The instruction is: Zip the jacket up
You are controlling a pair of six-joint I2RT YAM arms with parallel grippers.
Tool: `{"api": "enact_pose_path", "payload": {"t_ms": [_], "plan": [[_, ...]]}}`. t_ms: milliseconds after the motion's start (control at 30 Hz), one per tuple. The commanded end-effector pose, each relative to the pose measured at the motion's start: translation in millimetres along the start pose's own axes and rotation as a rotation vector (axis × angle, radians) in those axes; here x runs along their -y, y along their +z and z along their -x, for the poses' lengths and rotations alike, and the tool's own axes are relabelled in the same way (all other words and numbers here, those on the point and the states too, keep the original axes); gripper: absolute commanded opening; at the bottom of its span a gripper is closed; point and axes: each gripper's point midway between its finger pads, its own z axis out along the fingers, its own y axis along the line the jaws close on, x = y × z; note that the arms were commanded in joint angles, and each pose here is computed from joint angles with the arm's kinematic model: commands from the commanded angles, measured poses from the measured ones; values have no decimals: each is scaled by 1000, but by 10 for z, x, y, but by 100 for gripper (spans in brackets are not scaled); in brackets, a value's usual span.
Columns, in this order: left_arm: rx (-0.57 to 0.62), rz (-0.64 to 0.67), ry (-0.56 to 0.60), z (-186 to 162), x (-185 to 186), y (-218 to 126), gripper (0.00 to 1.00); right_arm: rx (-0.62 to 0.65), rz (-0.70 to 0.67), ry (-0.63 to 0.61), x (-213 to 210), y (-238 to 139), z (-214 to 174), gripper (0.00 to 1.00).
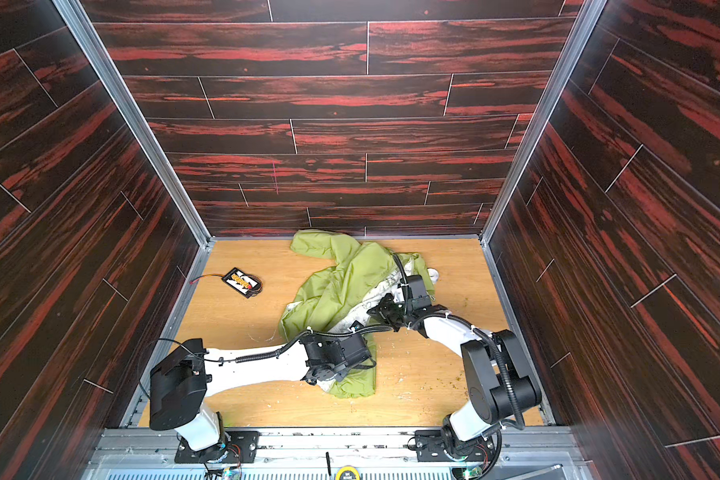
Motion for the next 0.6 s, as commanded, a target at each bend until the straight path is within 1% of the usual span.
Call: {"api": "enact_pose_path", "payload": {"t_ms": [0,133,300,500,533,567], "plan": [[64,-49,-30,141,2,-192,61,-10,-30,15,-54,-38,-61,1],[87,-47,-60,216,-10,-234,61,-20,-17,23,-123,9,-82,0],[96,-21,-92,292,3,-182,61,-28,17,25,-273,26,-100,0],[140,92,-169,432,-117,-124,60,-35,52,32,-421,14,-110,0],[152,93,-184,474,-122,-145,60,-34,55,34,-434,12,-113,0],[137,106,-180,463,-85,-58,60,-33,59,37,-446,6,-111,0]]}}
